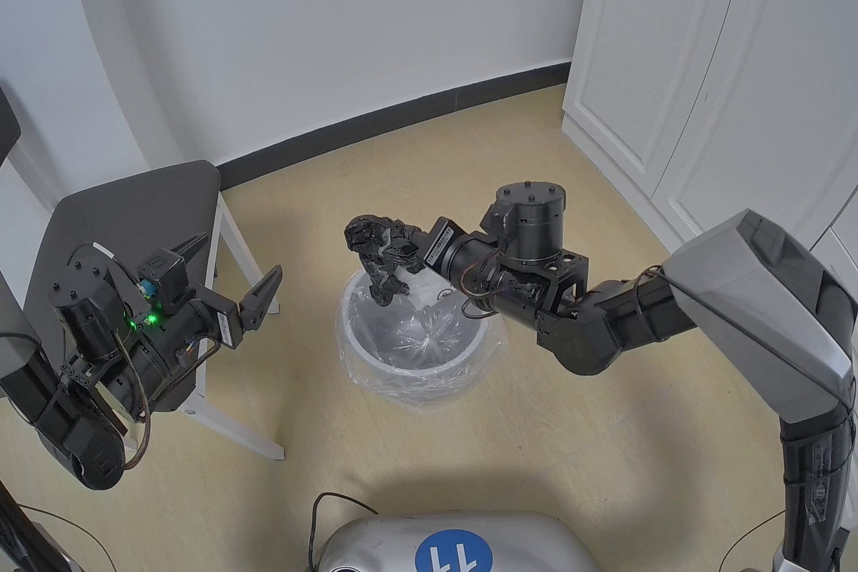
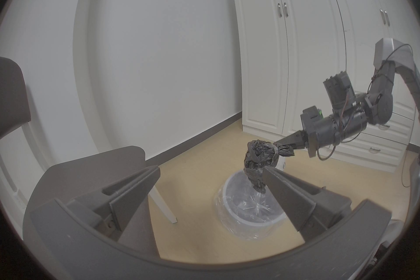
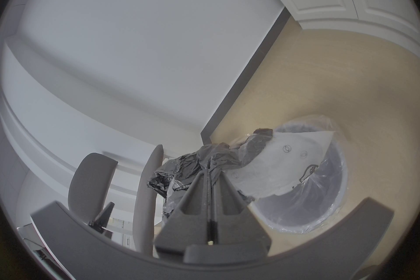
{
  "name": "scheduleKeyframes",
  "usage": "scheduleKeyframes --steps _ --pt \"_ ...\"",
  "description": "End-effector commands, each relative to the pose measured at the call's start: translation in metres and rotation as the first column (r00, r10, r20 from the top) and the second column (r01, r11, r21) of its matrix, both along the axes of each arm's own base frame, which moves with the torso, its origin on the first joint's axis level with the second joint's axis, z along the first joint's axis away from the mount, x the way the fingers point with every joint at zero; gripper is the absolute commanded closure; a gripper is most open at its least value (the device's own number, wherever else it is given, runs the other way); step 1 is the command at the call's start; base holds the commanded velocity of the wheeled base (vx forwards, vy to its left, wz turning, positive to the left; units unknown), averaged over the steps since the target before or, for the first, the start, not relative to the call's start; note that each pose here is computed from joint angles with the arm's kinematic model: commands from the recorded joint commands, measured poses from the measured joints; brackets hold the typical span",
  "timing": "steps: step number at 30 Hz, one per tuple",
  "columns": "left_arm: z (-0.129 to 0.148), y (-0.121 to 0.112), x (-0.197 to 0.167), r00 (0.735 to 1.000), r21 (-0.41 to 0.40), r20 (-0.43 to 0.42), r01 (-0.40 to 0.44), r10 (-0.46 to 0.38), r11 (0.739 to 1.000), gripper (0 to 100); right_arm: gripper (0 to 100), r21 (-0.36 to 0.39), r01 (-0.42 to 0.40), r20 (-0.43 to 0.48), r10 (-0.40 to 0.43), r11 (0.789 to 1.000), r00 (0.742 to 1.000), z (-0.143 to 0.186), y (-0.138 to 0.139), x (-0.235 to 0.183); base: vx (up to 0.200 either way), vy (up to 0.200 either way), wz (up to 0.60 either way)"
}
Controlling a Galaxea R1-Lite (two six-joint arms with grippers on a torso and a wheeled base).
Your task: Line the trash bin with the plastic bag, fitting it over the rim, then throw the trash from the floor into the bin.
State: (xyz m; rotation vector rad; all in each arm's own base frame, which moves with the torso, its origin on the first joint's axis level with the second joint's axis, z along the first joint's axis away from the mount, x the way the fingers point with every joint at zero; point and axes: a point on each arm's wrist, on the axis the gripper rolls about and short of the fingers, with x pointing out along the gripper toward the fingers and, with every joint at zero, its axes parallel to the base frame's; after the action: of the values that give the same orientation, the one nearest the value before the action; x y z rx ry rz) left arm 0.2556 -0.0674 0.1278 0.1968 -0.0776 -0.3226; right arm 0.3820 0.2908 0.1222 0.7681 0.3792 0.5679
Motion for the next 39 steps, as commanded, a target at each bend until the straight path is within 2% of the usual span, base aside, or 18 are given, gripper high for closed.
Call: scheduleKeyframes --steps 1,11,18,29,34,39 --pt "0.000 0.001 -0.001 1.000 0.000 -0.001 -0.002 0.002 1.000 0 100 -0.020 -0.010 -0.033 0.010 1.000 0.999 -0.035 0.006 0.007 0.000 0.000 0.00" --pt "0.001 0.001 -0.001 1.000 -0.001 0.003 -0.003 0.003 1.000 0 100 -0.006 -0.029 -0.032 0.029 1.000 0.999 -0.090 0.016 0.014 0.000 0.000 0.00" --pt "0.001 0.001 -0.001 1.000 0.000 0.001 -0.002 0.002 1.000 0 100 0.094 -0.052 -0.061 0.058 0.994 0.996 -0.097 0.011 0.020 0.000 0.000 0.00" --pt "0.000 0.001 -0.001 1.000 0.000 0.000 -0.003 0.003 1.000 0 100 0.102 -0.019 -0.079 0.028 0.995 0.996 -0.115 0.003 0.036 0.000 0.000 0.00" --pt "0.000 0.001 -0.001 1.000 0.000 0.000 -0.003 0.003 1.000 0 100 0.145 -0.008 -0.079 0.020 0.989 0.997 -0.118 0.003 0.038 0.000 0.000 0.00" --pt "0.000 0.001 -0.001 1.000 0.000 -0.001 -0.003 0.003 1.000 0 100 0.150 -0.004 -0.077 0.015 0.989 0.997 -0.118 0.002 0.039 0.000 0.000 0.00"
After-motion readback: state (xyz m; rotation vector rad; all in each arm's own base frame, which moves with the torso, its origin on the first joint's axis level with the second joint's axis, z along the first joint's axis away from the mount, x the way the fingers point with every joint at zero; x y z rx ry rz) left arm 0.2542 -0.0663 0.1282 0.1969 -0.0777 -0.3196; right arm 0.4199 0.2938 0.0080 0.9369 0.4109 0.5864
